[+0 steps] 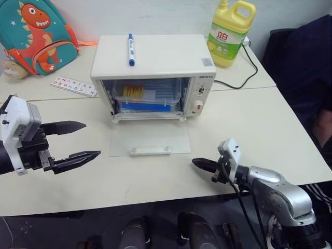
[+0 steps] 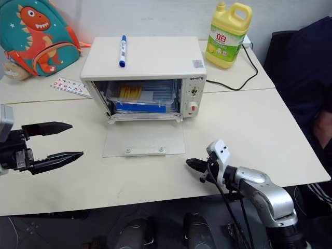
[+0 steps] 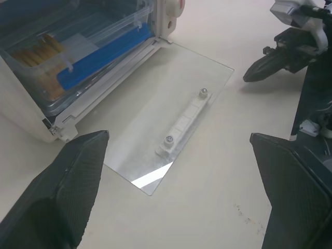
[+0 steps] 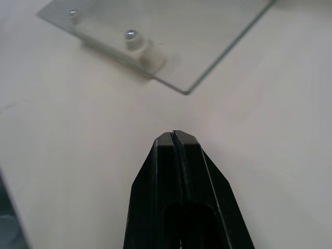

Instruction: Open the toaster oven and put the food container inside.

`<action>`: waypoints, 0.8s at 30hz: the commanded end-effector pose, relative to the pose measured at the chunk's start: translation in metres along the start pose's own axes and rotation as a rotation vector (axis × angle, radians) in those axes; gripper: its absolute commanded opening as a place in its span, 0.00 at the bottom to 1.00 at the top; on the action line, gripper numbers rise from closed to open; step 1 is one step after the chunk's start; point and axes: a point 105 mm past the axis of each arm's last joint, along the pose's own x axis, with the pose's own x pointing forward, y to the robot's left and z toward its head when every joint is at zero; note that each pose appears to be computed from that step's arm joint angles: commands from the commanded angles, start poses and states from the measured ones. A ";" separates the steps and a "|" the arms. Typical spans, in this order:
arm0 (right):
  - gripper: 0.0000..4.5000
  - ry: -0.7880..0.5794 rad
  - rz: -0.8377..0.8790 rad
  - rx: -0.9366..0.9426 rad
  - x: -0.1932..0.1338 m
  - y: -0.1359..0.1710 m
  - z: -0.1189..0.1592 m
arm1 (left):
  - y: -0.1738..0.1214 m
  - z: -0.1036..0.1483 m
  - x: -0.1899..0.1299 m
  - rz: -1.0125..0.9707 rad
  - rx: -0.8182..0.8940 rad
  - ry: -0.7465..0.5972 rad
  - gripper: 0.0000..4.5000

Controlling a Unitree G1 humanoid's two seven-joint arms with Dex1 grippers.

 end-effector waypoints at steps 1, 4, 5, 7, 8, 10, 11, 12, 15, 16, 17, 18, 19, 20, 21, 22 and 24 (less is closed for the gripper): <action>0.00 -0.096 0.030 0.008 0.011 -0.001 0.015 | 0.007 0.011 -0.004 0.067 0.073 -0.010 0.99; 0.12 -0.259 0.187 0.057 0.003 0.011 0.066 | 0.015 0.014 -0.004 0.104 0.075 -0.041 1.00; 0.18 -0.291 0.213 0.048 -0.003 0.010 0.082 | 0.018 0.014 -0.004 0.119 0.077 -0.046 1.00; 0.33 -0.322 0.221 0.023 -0.011 0.006 0.105 | 0.023 0.013 -0.004 0.139 0.078 -0.047 1.00; 0.42 -0.331 0.219 0.000 -0.017 0.002 0.117 | 0.026 0.012 -0.005 0.145 0.079 -0.047 1.00; 0.56 -0.332 0.212 -0.065 -0.029 -0.007 0.133 | 0.028 0.013 -0.006 0.151 0.084 -0.050 1.00; 0.63 -0.323 0.209 -0.097 -0.037 -0.011 0.140 | 0.029 0.013 -0.008 0.152 0.084 -0.049 1.00; 0.71 -0.314 0.208 -0.125 -0.044 -0.014 0.146 | 0.030 0.013 -0.010 0.152 0.085 -0.047 1.00; 0.94 -0.258 0.232 -0.189 -0.065 -0.016 0.160 | 0.038 0.016 -0.021 0.172 0.101 -0.030 1.00; 0.99 -0.236 0.244 -0.196 -0.069 -0.015 0.162 | 0.041 0.017 -0.024 0.188 0.113 -0.025 1.00; 0.99 -0.217 0.255 -0.210 -0.073 -0.015 0.162 | 0.045 0.018 -0.027 0.202 0.122 -0.018 1.00; 0.99 -0.205 0.263 -0.219 -0.076 -0.014 0.162 | 0.047 0.018 -0.028 0.209 0.128 -0.014 1.00; 0.99 -0.184 0.259 -0.232 -0.079 -0.016 0.162 | 0.049 0.019 -0.031 0.213 0.134 -0.010 1.00; 0.99 -0.170 0.251 -0.245 -0.083 -0.018 0.164 | 0.052 0.021 -0.035 0.222 0.139 -0.009 1.00; 0.99 -0.161 0.235 -0.266 -0.087 -0.021 0.167 | 0.054 0.024 -0.039 0.232 0.146 -0.013 1.00; 0.99 -0.157 0.220 -0.283 -0.090 -0.023 0.170 | 0.056 0.026 -0.042 0.238 0.150 -0.018 1.00; 0.99 -0.145 0.201 -0.323 -0.090 -0.025 0.172 | 0.059 0.027 -0.045 0.264 0.159 -0.020 1.00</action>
